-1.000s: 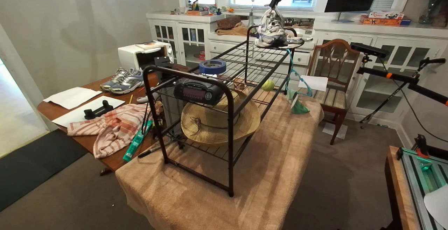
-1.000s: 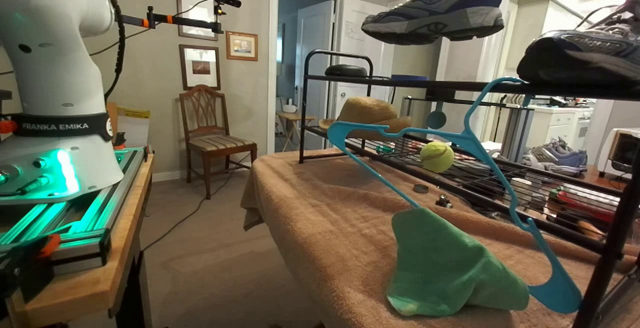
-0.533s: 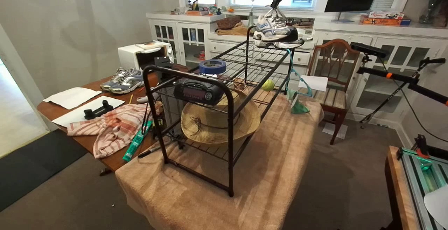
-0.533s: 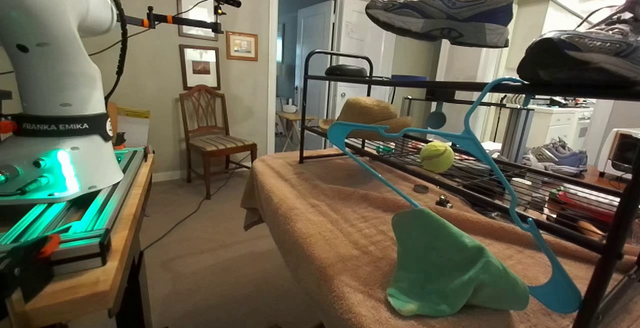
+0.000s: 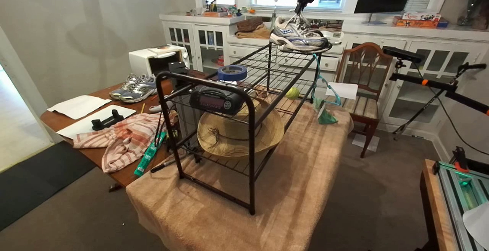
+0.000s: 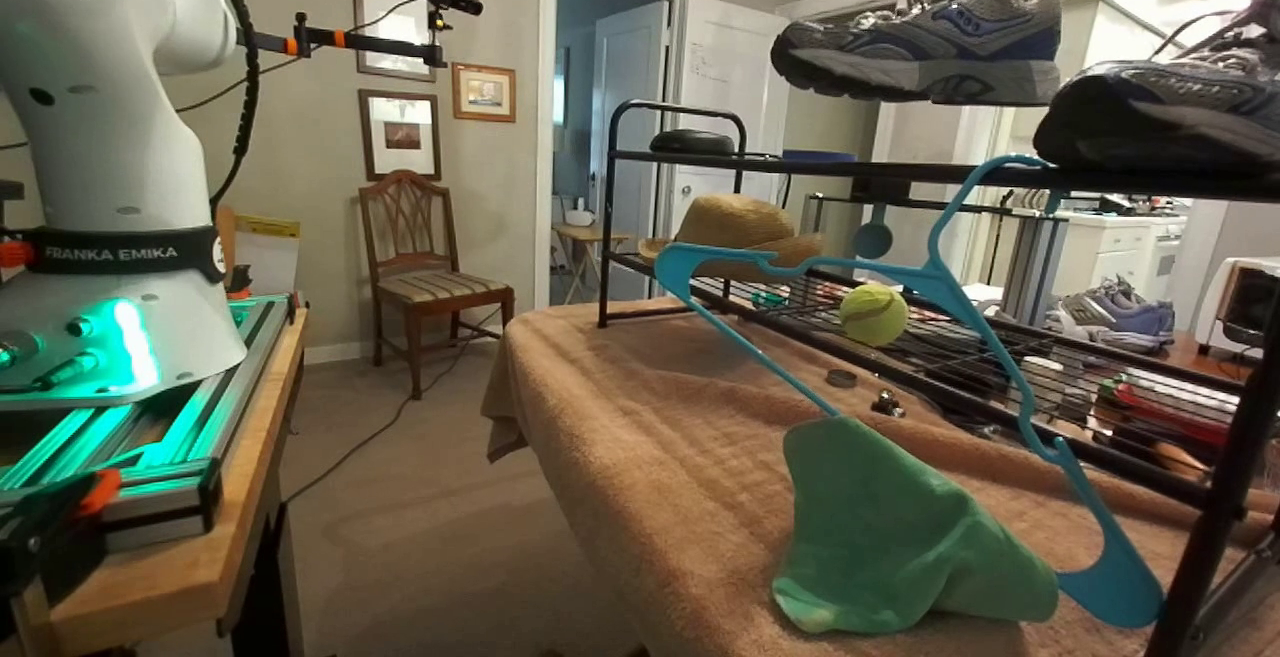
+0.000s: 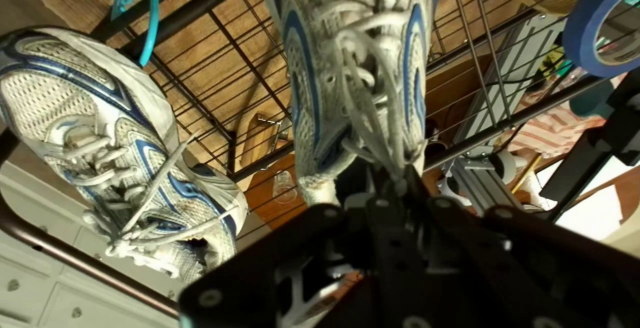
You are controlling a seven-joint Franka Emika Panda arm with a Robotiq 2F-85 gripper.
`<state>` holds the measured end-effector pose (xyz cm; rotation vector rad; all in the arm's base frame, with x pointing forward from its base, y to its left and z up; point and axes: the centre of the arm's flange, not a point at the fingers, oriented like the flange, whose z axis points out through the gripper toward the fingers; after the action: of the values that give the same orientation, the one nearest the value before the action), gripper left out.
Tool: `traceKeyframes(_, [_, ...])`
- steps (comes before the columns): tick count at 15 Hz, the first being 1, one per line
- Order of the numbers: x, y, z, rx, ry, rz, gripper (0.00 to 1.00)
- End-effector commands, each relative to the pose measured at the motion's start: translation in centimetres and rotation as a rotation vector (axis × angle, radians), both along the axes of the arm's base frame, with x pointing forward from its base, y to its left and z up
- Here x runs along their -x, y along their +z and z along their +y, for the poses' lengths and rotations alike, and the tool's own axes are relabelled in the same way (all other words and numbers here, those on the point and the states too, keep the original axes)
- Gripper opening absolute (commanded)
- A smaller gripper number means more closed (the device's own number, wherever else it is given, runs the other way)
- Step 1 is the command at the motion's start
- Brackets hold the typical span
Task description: Move the shoe on the left to the right
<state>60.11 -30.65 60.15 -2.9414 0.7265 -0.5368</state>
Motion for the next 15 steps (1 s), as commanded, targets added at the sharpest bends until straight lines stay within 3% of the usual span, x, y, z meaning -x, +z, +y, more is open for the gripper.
traceKeyframes(1, [-1.3,-0.1,-1.1,-0.022,-0.107,-0.018,0.02])
traceKeyframes(10, [-1.9,-1.2,-2.6,-0.076,-0.320,-0.036,0.02])
traceKeyframes(15, [-2.0,-1.4,-3.2,-0.070,-0.311,-0.031,0.02])
